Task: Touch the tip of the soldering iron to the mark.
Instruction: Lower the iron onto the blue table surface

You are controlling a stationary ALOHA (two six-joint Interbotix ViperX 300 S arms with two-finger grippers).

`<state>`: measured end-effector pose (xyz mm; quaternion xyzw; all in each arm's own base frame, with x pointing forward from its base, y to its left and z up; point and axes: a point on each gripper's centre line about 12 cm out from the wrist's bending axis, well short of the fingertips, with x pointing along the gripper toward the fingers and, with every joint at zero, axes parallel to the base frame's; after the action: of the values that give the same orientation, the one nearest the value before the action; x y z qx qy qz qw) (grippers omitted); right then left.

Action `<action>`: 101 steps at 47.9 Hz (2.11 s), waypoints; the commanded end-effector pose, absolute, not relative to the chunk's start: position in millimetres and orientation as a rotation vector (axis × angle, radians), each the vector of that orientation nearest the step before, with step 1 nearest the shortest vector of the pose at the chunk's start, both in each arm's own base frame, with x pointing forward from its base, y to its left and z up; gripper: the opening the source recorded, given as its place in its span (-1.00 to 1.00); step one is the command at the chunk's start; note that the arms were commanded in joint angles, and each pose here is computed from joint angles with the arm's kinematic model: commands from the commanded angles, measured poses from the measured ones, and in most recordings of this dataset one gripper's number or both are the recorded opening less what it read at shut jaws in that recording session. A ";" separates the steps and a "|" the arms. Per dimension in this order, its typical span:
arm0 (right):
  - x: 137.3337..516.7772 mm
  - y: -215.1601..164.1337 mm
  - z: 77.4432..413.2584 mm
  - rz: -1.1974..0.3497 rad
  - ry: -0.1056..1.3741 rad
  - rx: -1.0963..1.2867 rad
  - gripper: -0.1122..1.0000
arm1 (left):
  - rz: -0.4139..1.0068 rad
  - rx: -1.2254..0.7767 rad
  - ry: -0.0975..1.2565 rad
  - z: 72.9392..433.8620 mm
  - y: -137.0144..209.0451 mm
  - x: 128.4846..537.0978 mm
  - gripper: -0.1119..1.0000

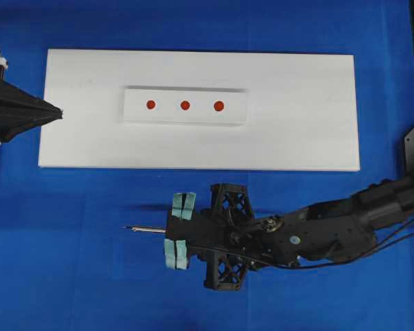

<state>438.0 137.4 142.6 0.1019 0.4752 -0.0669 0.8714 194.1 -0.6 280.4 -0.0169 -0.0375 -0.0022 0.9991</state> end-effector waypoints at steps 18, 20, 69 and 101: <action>444.8 141.5 119.0 -0.070 0.954 0.241 -0.68 | -0.005 -0.031 -0.086 284.6 -0.7 195.2 -0.79; 444.9 143.0 118.9 -0.059 0.946 0.243 -0.68 | -0.005 -0.031 -0.084 284.4 -0.7 195.3 -0.79; 442.7 135.3 112.8 -0.089 0.973 0.242 0.60 | -0.005 -0.032 -0.084 284.4 -0.7 195.3 -0.79; 411.5 125.0 213.3 -0.166 0.930 0.228 0.81 | -0.005 -0.032 -0.094 287.0 -0.6 193.2 -0.79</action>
<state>418.0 124.4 175.8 0.1012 0.4710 -0.0834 0.8724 192.3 -0.8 281.9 -0.0177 -0.0398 -0.0028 0.9990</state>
